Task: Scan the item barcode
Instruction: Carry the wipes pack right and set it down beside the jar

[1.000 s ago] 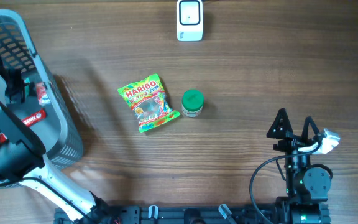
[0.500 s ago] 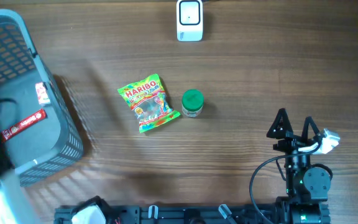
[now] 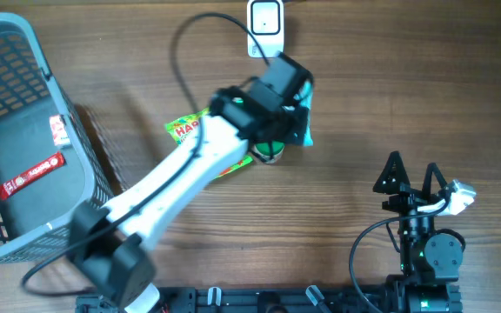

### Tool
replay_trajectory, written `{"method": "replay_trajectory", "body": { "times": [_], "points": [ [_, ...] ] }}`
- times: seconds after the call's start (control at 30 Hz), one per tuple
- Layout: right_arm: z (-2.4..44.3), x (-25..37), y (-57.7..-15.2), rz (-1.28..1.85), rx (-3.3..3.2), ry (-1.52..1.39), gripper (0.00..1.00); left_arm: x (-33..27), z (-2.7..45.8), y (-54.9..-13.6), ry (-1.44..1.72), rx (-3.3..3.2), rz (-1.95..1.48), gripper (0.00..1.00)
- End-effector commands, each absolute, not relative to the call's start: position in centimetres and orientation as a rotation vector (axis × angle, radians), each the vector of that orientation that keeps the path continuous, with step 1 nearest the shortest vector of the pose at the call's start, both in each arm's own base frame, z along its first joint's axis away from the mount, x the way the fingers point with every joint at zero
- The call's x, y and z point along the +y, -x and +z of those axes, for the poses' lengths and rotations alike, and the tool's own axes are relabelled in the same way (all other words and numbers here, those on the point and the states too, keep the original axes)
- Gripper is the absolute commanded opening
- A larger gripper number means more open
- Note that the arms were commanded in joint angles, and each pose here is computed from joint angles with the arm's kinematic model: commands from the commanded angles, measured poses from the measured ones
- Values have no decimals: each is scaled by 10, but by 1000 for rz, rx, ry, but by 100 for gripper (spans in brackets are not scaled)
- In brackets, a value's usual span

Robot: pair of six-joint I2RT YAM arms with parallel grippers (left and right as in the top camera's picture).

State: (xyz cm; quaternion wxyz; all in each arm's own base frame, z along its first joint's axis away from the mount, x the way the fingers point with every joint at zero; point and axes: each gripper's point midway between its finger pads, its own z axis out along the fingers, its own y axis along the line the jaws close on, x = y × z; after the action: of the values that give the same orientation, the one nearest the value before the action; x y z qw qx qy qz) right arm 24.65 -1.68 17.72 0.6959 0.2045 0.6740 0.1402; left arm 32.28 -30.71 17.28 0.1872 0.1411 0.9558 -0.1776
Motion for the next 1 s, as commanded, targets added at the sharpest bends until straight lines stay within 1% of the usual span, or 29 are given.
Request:
{"method": "replay_trajectory", "body": {
  "times": [0.0, 0.1, 0.3, 0.37, 0.4, 0.47, 0.5, 0.53, 0.6, 0.67, 0.77, 0.83, 0.9, 0.97],
  "points": [
    [179, -17, -246, 301, 1497, -445, 100, -329, 129, -309, -609, 2743, -437, 4],
    [179, -17, -246, 301, 1497, -445, 100, -338, 102, -309, -641, 2777, -411, 4],
    [179, -17, -246, 301, 1497, -445, 100, -350, 84, -322, -634, 2751, -431, 4],
    [179, -17, -246, 301, 1497, -445, 100, -353, 66, -323, -627, 2773, -420, 4],
    [179, -17, -246, 301, 1497, -445, 100, -351, 46, -321, -603, 2824, -394, 4],
    [179, -17, -246, 301, 1497, -445, 100, -348, 25, -317, -559, 2886, -368, 4],
    [179, -17, -246, 301, 1497, -445, 100, -348, 21, -316, -561, 2895, -366, 5],
    [179, -17, -246, 301, 1497, -445, 100, -348, 21, -316, -562, 2898, -363, 22],
    [179, -17, -246, 301, 1497, -445, 100, -346, 36, -317, -561, 2881, -374, 99],
    [179, -17, -246, 301, 1497, -445, 100, -342, 62, -322, -547, 2856, -372, 100],
    [179, -17, -246, 301, 1497, -445, 100, -340, 115, -330, -536, 2778, -389, 100],
    [179, -17, -246, 301, 1497, -445, 100, -346, 178, -336, -546, 2639, -476, 100],
    [179, -17, -246, 301, 1497, -445, 100, -343, 222, -338, -522, 2543, -525, 100],
    [179, -17, -246, 301, 1497, -445, 100, -315, 268, -349, -415, 2439, -464, 100]
  ]
}}
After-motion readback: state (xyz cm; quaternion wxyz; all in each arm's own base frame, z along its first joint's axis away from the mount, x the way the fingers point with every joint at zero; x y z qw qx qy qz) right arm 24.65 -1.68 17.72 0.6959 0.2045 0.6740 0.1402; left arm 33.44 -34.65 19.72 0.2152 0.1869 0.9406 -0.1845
